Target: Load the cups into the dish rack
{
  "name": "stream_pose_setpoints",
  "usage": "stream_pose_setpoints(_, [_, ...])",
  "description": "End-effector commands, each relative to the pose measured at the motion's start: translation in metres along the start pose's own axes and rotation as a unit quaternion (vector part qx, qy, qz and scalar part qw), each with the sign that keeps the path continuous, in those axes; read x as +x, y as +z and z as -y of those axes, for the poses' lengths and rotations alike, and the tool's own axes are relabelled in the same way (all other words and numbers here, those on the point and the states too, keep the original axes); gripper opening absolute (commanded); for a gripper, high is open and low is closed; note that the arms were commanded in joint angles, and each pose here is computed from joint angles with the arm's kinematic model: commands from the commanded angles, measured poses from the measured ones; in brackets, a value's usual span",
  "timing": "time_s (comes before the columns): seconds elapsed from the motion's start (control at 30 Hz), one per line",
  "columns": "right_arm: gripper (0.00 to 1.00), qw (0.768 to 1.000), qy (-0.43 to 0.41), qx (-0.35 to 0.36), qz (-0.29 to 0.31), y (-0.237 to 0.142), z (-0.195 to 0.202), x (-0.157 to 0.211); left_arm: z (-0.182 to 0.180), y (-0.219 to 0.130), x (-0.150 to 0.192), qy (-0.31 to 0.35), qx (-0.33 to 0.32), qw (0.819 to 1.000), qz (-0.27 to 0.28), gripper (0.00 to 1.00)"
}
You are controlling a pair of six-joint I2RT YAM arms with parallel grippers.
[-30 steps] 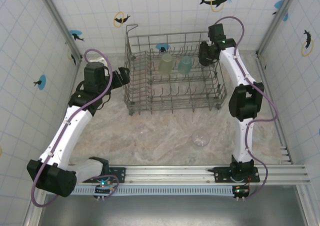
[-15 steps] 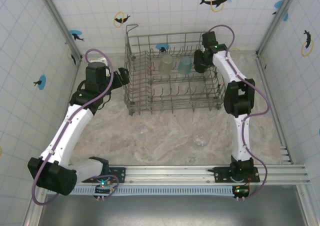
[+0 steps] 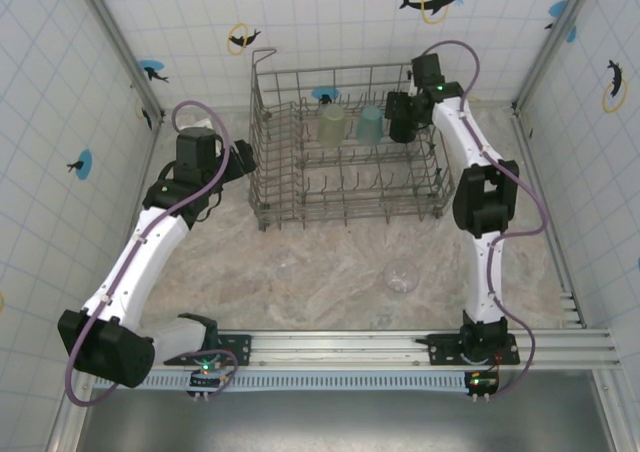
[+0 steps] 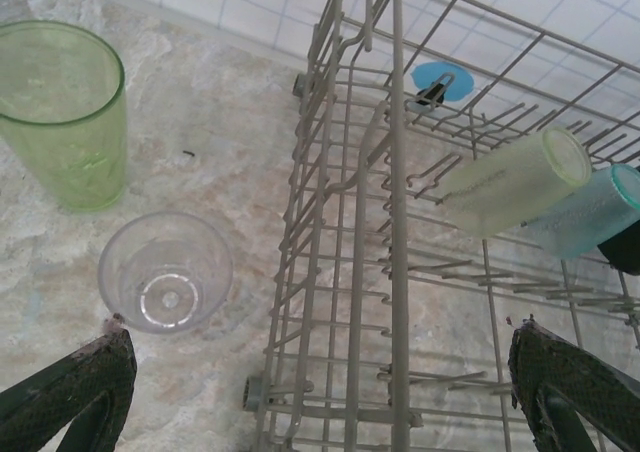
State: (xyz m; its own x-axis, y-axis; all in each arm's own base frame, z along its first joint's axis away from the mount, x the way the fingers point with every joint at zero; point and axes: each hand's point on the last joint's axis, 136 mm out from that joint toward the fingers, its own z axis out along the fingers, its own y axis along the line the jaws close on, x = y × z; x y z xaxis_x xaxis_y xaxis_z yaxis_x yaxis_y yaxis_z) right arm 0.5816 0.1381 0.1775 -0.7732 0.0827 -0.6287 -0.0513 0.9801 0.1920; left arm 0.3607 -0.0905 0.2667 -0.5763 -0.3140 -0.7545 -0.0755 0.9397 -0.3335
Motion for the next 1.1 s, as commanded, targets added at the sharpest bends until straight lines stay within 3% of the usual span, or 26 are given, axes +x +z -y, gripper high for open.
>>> stream_pose_setpoints(0.0, [1.0,0.995,-0.004,-0.043,0.085,-0.077,-0.022,-0.054,-0.011,-0.004,0.003,-0.014,-0.022,1.0,0.001,0.98])
stream_pose_setpoints(0.37, [1.0,0.996,-0.02,-0.048,0.076,-0.125,-0.029,-0.035,-0.024,-0.005,0.011,-0.012,-0.049,0.999,-0.006,0.97])
stream_pose_setpoints(0.6, [1.0,0.993,-0.013,-0.051,0.105,-0.165,-0.032,-0.023,-0.04,0.001,0.019,-0.015,-0.07,0.997,-0.02,0.98])
stream_pose_setpoints(0.83, [1.0,0.992,-0.01,-0.044,0.114,-0.194,-0.031,0.017,-0.064,0.016,0.024,-0.069,-0.058,0.995,-0.045,0.98])
stream_pose_setpoints(1.07, [1.0,0.987,0.029,-0.082,0.133,-0.207,-0.027,0.063,-0.076,0.034,0.029,-0.096,-0.042,0.99,-0.089,0.97])
